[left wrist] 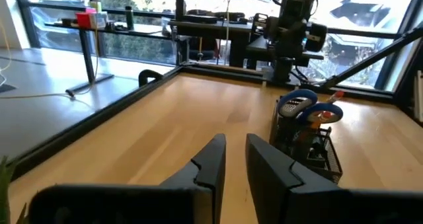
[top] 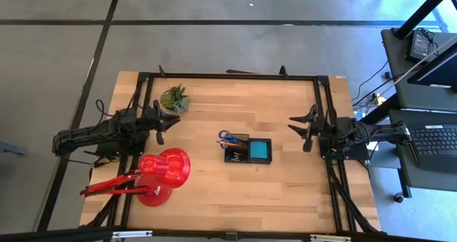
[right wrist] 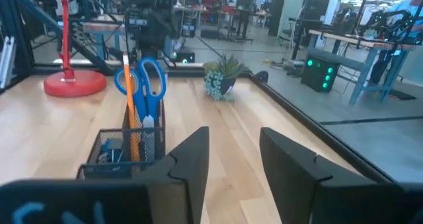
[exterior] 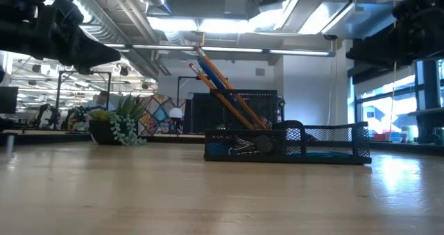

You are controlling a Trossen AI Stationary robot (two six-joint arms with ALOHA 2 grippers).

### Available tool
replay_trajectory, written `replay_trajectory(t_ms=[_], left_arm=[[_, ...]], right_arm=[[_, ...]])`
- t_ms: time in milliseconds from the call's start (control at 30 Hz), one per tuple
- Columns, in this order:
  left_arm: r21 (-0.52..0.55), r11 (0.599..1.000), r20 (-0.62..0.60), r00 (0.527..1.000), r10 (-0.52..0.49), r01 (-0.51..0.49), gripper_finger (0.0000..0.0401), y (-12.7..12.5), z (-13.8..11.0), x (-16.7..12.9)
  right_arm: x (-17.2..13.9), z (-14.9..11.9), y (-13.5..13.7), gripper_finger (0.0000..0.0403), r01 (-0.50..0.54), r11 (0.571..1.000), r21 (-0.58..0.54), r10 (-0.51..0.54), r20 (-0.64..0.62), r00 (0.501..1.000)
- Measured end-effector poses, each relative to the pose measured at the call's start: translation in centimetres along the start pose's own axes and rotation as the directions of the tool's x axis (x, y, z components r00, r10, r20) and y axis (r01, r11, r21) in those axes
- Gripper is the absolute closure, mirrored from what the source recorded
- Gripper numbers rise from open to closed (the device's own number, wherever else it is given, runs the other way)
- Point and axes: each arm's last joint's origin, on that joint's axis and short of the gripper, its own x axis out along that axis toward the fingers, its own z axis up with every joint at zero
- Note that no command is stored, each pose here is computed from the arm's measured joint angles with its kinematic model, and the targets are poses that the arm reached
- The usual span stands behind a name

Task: Pick and place office supplies into organizer
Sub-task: Return to Home Position

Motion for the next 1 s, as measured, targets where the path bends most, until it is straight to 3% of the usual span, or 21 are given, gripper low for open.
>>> replay_trajectory(t_ms=[1000], left_arm=[[-0.002,1.0,-0.001,1.0,0.002,-0.002,0.0346,0.0,0.0,0.0]], right_arm=[[0.12,-0.37,0.08,0.0264,-0.001,1.0,0.003,0.001,-0.008,1.0]])
